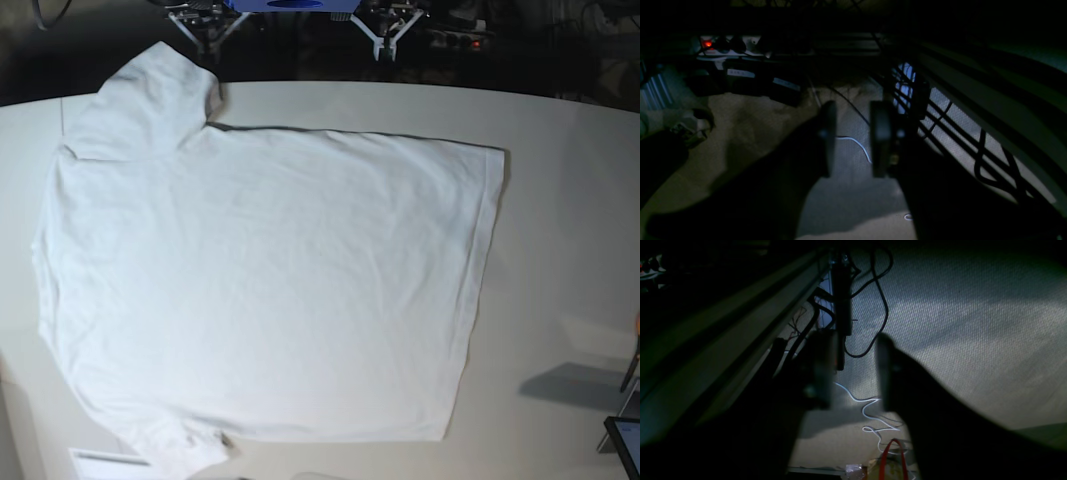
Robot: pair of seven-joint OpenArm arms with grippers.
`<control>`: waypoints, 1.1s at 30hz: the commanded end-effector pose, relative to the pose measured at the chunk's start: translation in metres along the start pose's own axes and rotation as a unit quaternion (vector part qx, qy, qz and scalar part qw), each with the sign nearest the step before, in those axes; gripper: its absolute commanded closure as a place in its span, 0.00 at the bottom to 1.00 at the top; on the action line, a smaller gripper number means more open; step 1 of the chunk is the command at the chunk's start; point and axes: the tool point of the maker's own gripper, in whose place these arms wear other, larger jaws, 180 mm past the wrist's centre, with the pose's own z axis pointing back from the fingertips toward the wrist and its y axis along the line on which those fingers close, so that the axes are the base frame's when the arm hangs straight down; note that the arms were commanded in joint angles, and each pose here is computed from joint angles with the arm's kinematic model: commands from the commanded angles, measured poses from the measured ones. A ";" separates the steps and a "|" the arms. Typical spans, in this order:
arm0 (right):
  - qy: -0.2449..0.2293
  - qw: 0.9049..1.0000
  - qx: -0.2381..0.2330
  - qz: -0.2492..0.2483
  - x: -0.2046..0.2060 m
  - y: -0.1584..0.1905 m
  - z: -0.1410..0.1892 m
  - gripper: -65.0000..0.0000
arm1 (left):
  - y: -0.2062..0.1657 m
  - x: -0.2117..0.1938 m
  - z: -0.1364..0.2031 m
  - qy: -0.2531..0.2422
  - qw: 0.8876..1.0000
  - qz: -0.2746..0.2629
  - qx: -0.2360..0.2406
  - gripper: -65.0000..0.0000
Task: Fold the T-shirt properly
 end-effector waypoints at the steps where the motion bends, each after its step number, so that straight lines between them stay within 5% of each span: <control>1: -0.001 1.000 0.008 -0.003 -0.001 0.010 0.000 0.54 | 0.000 -0.001 0.001 -0.002 1.000 -0.001 0.001 0.68; 6: -0.004 1.000 0.010 -0.003 0.001 0.013 0.000 0.55 | 0.000 -0.001 0.001 -0.002 1.000 -0.004 0.001 0.69; 10: -0.016 1.000 0.008 -0.004 0.004 0.012 0.001 0.85 | 0.005 -0.008 0.002 0.002 1.000 -0.005 0.005 0.76; 12: -0.019 1.000 0.005 -0.003 0.005 0.010 0.001 1.00 | 0.007 -0.009 0.002 0.003 1.000 -0.004 0.006 0.94; 13: -0.019 1.000 0.005 -0.003 0.005 0.009 0.001 1.00 | 0.008 -0.009 0.002 0.003 1.000 -0.004 0.007 1.00; 23: -0.005 1.000 0.001 -0.004 -0.017 0.006 0.004 0.94 | 0.010 -0.029 0.006 0.018 1.000 -0.009 0.008 1.00; 33: -0.046 0.999 -0.008 -0.007 -0.030 -0.001 0.020 0.95 | 0.057 -0.028 0.025 -0.027 0.998 -0.031 0.045 1.00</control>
